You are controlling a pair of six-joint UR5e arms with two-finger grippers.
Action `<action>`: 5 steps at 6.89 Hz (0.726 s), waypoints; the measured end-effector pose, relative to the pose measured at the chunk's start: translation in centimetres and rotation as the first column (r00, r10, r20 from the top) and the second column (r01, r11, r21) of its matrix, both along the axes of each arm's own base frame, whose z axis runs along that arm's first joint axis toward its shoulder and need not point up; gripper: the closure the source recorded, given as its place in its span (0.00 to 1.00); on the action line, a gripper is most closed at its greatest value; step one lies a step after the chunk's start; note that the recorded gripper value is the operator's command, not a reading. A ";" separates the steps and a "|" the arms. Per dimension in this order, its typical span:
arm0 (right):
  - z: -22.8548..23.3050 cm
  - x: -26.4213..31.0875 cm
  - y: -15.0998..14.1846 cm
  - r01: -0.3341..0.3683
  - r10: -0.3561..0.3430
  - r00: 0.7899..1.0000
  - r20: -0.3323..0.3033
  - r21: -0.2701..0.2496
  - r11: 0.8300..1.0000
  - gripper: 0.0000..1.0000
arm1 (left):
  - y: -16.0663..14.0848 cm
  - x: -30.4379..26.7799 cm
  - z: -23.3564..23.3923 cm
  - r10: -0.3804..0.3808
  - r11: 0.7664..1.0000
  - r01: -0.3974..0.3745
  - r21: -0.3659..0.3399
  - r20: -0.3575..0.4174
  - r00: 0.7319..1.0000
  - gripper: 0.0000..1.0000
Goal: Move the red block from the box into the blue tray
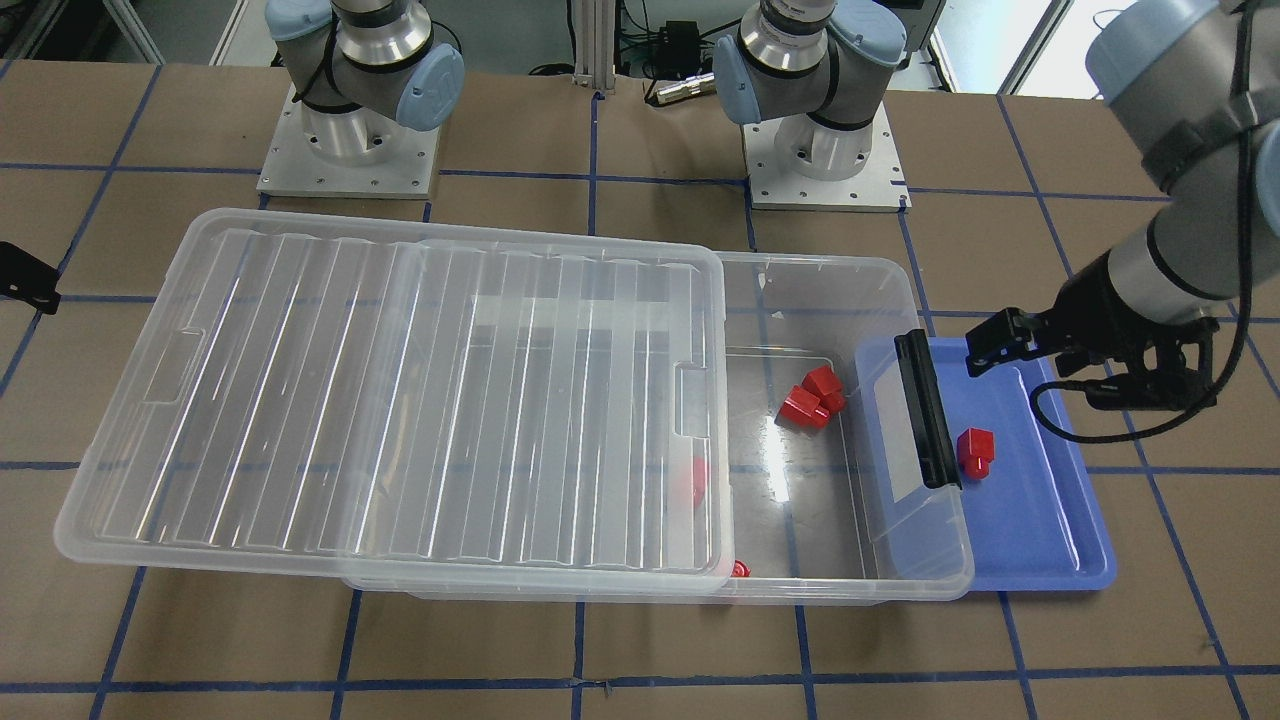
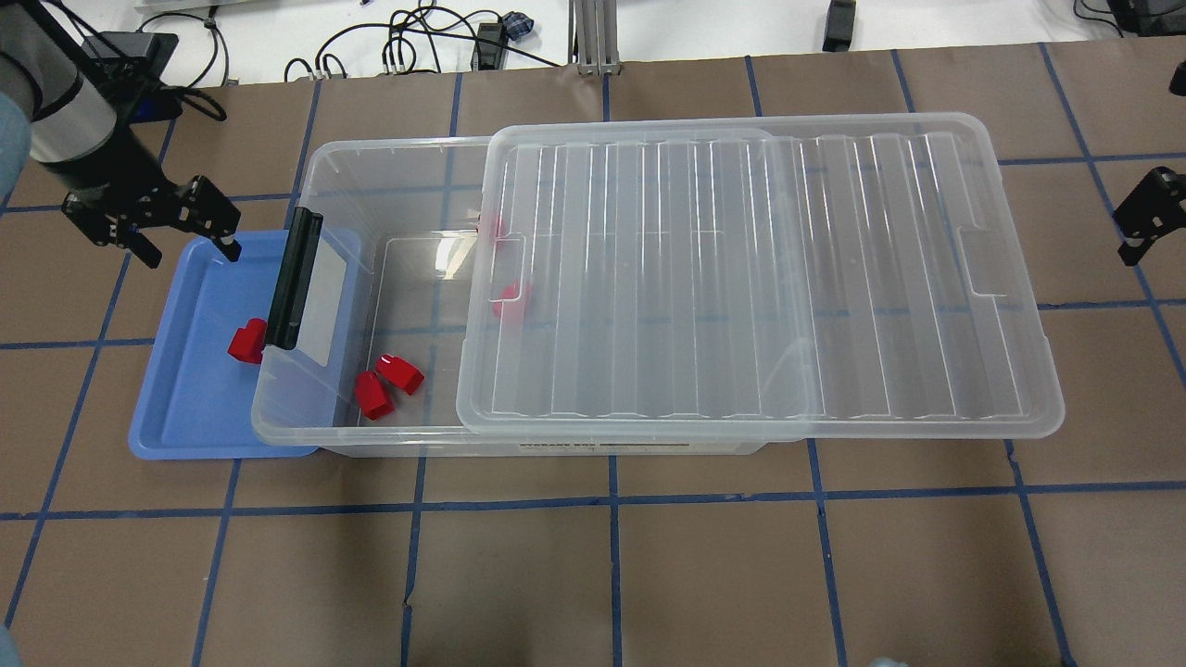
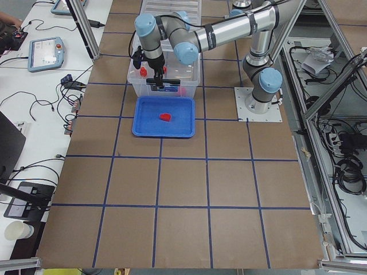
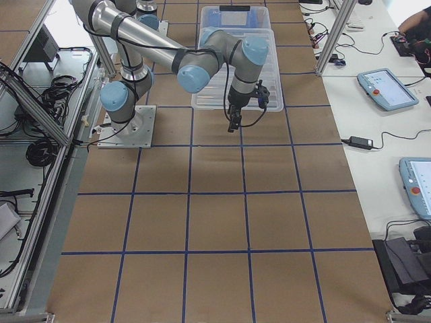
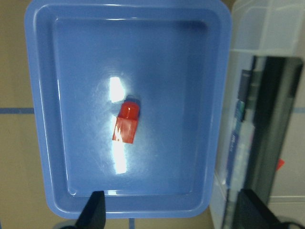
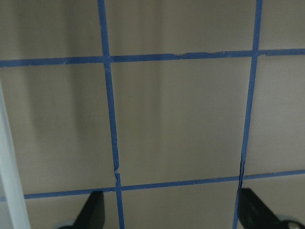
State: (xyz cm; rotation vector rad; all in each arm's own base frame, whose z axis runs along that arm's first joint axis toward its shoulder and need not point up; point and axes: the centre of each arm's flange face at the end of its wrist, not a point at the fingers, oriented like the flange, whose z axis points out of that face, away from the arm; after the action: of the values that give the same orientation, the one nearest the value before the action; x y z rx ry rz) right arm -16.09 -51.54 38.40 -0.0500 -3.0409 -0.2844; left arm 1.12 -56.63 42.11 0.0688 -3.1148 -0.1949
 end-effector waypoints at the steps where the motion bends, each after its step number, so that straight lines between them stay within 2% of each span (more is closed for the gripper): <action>1: -1.5 -0.1 -0.3 0.003 -0.003 1.000 0.005 0.008 1.000 0.00 | 1.0 -4.6 2.6 0.027 0.999 -0.027 -0.023 0.017 0.999 0.00; 3: -3.3 1.6 -1.0 -0.010 0.010 1.000 0.012 -0.003 1.000 0.00 | 3.8 -12.0 5.8 0.032 0.997 -0.030 -0.070 0.029 0.999 0.00; 5: -4.1 4.3 -1.7 -0.001 0.001 1.000 0.003 -0.023 1.000 0.00 | 5.0 -14.4 6.6 0.015 0.996 -0.013 -0.085 0.024 1.000 0.00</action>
State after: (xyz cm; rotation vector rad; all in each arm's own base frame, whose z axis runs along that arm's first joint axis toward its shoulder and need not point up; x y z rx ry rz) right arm -11.80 -53.22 34.32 -0.0503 -3.0476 -0.2492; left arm -13.23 -51.67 48.70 0.0926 -3.1415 -0.0619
